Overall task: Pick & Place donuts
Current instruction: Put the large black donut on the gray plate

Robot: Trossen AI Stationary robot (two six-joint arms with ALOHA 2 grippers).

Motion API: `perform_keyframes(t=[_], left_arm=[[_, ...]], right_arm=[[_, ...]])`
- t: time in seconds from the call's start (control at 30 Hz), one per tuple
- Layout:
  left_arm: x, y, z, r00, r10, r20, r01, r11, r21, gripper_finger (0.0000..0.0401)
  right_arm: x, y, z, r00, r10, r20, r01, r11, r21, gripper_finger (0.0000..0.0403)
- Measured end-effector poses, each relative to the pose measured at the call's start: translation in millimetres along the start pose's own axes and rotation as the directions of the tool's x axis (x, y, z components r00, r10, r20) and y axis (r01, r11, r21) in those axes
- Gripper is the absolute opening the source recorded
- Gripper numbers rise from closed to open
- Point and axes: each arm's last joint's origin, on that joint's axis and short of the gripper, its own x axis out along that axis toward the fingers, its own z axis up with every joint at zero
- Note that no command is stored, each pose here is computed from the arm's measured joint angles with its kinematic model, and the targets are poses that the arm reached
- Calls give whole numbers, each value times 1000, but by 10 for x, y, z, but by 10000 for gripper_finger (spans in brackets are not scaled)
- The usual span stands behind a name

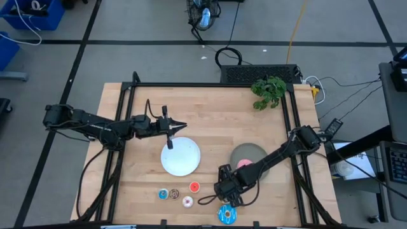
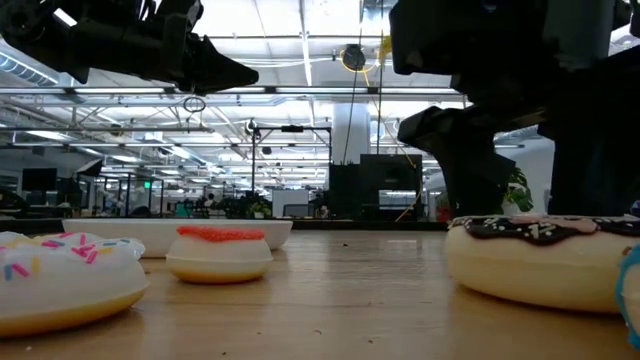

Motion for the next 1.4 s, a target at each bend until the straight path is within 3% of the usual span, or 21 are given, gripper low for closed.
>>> perform_keyframes(t=[0.27, 0.53, 0.73, 1.0, 1.2, 1.4], left_arm=[[0, 0, 0, 1000, 0, 0, 0, 1000, 0, 33], [0, 0, 0, 1000, 1, 0, -1, 1000, 0, 33], [0, 1, 2, 1000, 1, 2, -1, 1000, 0, 33], [0, 1, 3, 1000, 1, 3, -1, 1000, 0, 33], [0, 0, 3, 1000, 1, 3, -1, 1000, -5, 33], [0, 1, 4, 1000, 1, 4, -1, 1000, -5, 33]], right_arm=[[-119, -45, 16, 1000, 17, 25, -17, 1000, 4, 119], [-596, -147, 54, 989, 28, 143, -32, 999, 29, 12], [-1137, -309, -48, 977, 18, 211, -41, 993, 106, 23], [-1718, -537, -362, 972, -108, 211, 50, 964, 262, 17], [-1894, -649, -487, 983, -75, 167, 7, 926, 377, 14], [-1938, -702, -533, 994, -80, 80, 40, 906, 420, 14]])
